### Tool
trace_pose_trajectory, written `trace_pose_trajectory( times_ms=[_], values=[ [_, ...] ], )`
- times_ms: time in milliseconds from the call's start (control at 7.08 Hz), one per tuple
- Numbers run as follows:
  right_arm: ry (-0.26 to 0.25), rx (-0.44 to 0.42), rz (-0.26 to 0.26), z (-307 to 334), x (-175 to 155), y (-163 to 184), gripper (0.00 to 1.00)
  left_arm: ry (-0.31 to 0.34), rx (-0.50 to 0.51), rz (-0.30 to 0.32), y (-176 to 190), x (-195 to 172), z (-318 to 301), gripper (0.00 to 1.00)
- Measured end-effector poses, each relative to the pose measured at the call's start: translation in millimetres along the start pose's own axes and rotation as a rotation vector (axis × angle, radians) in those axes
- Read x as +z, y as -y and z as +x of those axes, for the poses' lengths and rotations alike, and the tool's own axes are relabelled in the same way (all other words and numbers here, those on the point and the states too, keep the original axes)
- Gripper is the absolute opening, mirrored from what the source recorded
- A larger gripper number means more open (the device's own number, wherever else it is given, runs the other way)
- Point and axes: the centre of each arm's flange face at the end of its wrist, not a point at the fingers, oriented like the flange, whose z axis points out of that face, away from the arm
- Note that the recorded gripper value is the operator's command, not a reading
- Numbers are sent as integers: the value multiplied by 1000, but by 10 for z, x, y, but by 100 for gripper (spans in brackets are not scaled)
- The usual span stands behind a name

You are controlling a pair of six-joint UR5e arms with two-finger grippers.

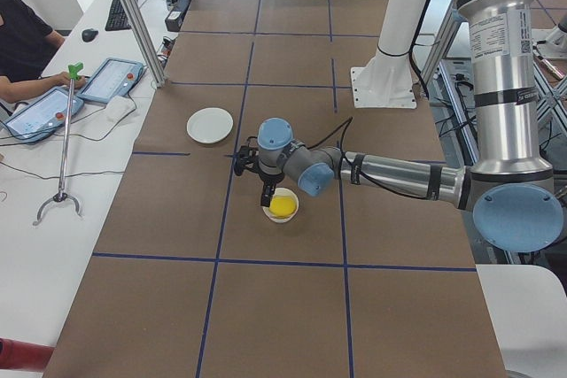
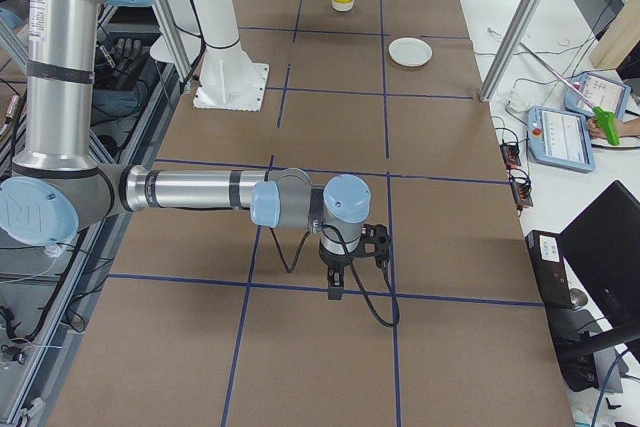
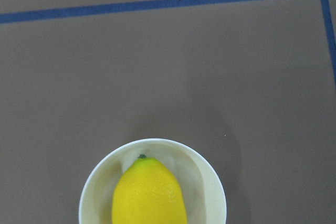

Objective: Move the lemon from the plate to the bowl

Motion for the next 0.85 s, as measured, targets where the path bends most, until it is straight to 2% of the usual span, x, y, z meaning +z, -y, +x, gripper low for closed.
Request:
trace_pose_trajectory(
  times_ms=[141,424,848],
  values=[
    [0,0,0,0,0,0,100,30,38,16,167,-246,-185,100],
    [0,0,0,0,0,0,100,82,54,4,283,-668,-657,100],
    [1,0,0,-1,0,0,100,62,-87,-21,-110,-981,-1326,100]
  ],
)
